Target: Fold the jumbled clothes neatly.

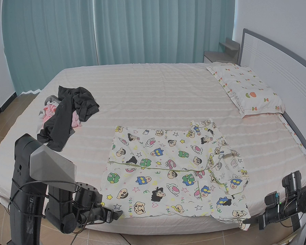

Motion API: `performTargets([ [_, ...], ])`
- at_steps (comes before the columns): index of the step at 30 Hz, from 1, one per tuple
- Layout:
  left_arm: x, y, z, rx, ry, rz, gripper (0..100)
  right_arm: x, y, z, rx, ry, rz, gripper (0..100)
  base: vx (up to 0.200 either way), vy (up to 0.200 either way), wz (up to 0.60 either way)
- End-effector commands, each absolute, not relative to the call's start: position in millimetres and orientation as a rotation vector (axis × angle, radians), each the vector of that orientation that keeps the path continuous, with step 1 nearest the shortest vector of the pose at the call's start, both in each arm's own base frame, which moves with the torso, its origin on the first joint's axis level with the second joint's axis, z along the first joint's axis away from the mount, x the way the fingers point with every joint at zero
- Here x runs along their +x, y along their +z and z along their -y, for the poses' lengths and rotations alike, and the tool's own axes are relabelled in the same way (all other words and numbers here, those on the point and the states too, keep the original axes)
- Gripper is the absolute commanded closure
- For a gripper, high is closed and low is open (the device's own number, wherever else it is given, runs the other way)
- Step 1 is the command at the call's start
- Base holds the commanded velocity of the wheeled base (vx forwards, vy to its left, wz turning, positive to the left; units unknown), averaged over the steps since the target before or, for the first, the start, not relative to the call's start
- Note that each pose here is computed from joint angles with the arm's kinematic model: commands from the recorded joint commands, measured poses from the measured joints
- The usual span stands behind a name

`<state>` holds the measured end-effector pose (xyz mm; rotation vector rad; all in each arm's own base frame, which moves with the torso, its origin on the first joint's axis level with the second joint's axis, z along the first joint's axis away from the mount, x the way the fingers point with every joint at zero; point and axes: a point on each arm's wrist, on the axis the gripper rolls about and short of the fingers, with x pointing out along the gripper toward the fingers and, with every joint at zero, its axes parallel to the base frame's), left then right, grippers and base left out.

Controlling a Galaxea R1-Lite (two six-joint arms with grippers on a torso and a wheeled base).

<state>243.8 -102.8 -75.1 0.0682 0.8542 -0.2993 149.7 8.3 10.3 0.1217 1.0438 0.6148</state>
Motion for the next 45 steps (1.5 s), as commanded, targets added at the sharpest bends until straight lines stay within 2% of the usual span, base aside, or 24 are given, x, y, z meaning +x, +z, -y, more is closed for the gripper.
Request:
performTargets([
  [1,247,-78,108,0.074,-0.31,-0.857,0,145,9,-8,0.129,0.616,-1.061,100,0.0,0.0,0.0],
  [5,249,-79,109,0.082,-0.306,-0.899,0,145,9,-8,0.127,0.616,-1.06,100,0.0,0.0,0.0],
  [6,249,-79,109,0.083,-0.306,-0.902,100,145,9,-8,0.127,0.616,-1.06,100,0.0,0.0,0.0],
  [21,248,-74,105,0.06,-0.278,-0.891,100,145,11,-8,0.123,0.609,-1.049,100,0.0,0.0,0.0],
  [25,250,-47,107,-0.022,-0.268,-0.814,100,144,18,-4,0.127,0.59,-0.999,100,0.0,0.0,0.0],
  [33,259,-19,108,-0.098,-0.258,-0.723,100,142,28,-1,0.141,0.605,-0.92,100,0.0,0.0,0.0],
  [41,290,13,121,-0.227,-0.179,-0.812,100,163,35,1,0.133,0.6,-0.861,100,0.0,0.0,0.0],
  [45,310,27,128,-0.31,-0.13,-0.843,100,179,45,2,0.197,0.566,-0.819,100,0.0,0.0,0.0],
])
